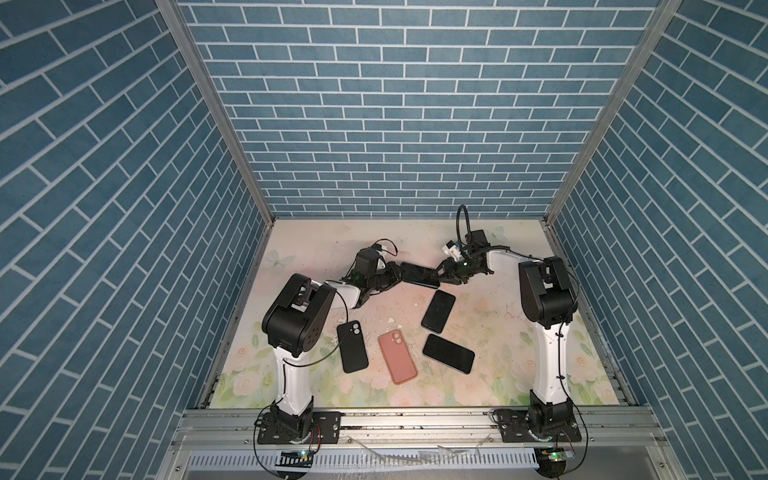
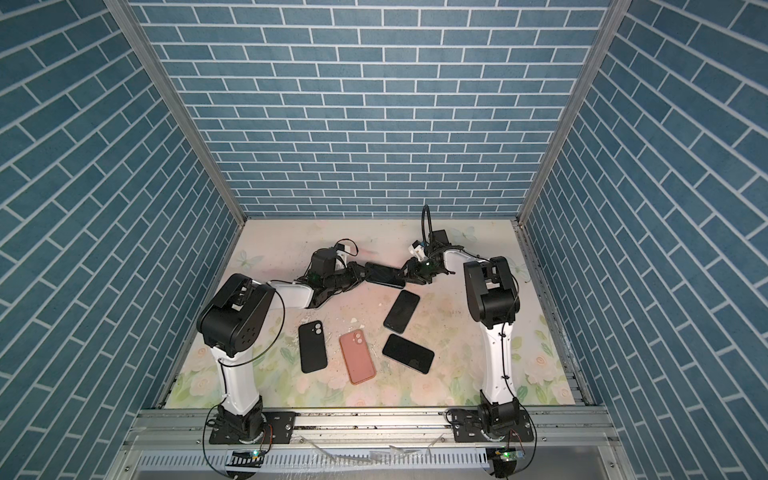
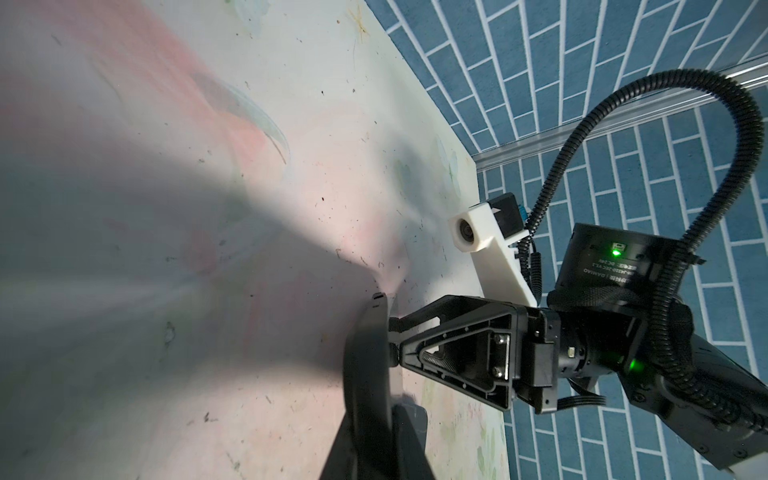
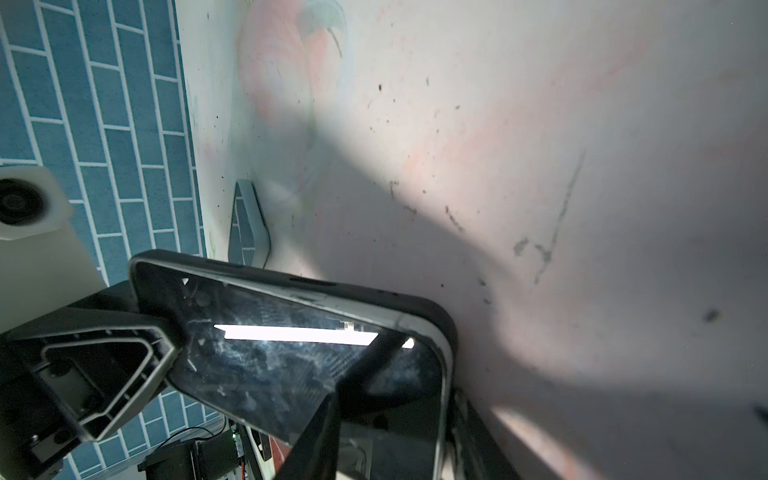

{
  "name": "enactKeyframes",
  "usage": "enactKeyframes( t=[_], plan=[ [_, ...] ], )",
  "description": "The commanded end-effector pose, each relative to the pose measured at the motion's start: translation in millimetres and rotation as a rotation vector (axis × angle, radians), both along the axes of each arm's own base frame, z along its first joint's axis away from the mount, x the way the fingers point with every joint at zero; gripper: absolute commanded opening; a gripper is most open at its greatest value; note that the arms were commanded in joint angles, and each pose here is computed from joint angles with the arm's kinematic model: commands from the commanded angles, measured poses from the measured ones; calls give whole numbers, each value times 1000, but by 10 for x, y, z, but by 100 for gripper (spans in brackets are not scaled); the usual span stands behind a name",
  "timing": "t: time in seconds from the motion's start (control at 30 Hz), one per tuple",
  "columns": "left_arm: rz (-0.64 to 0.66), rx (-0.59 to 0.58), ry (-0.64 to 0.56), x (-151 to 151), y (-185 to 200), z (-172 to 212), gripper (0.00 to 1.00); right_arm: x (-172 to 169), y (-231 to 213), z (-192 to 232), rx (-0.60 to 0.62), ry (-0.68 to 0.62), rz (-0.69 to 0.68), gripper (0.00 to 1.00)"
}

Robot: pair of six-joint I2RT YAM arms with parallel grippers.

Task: Put the phone into the phone case

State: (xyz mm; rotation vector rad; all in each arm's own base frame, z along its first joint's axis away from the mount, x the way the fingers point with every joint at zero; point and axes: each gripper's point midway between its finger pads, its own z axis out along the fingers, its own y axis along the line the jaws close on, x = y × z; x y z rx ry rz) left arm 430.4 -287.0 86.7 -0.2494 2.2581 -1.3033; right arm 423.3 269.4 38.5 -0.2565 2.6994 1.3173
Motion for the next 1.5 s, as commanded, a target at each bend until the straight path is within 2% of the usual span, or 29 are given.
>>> enactKeyframes(
  t=[0.0,0.03,0.27,0.63,0.8,1.07,1.23,1.47],
  plan=[
    [-29,12,18,-63,-57,-148,3,-29,15,-120,-10,2,-3,46],
    [-26,8,17,-61,-50,-141,0,17,-3,-47,7,-18,-20,48],
    [-8,-49,-33,14,34,69,0,270,-173,709,153,-182,-119,58],
    [-18,-195,-179,132,168,944,0,314,-650,1342,162,-325,-233,60],
    [-60,-301,-237,128,183,1490,0,141,-744,1648,236,-355,-211,60],
    [-227,-527,-273,-21,37,2145,0,-242,-649,2271,482,-412,-88,58],
    [-264,-653,-273,-35,32,2337,0,-311,-628,2537,603,-420,-75,57],
    [-262,-638,-260,-36,20,2294,0,-320,-616,2672,700,-394,-82,55]
  ],
)
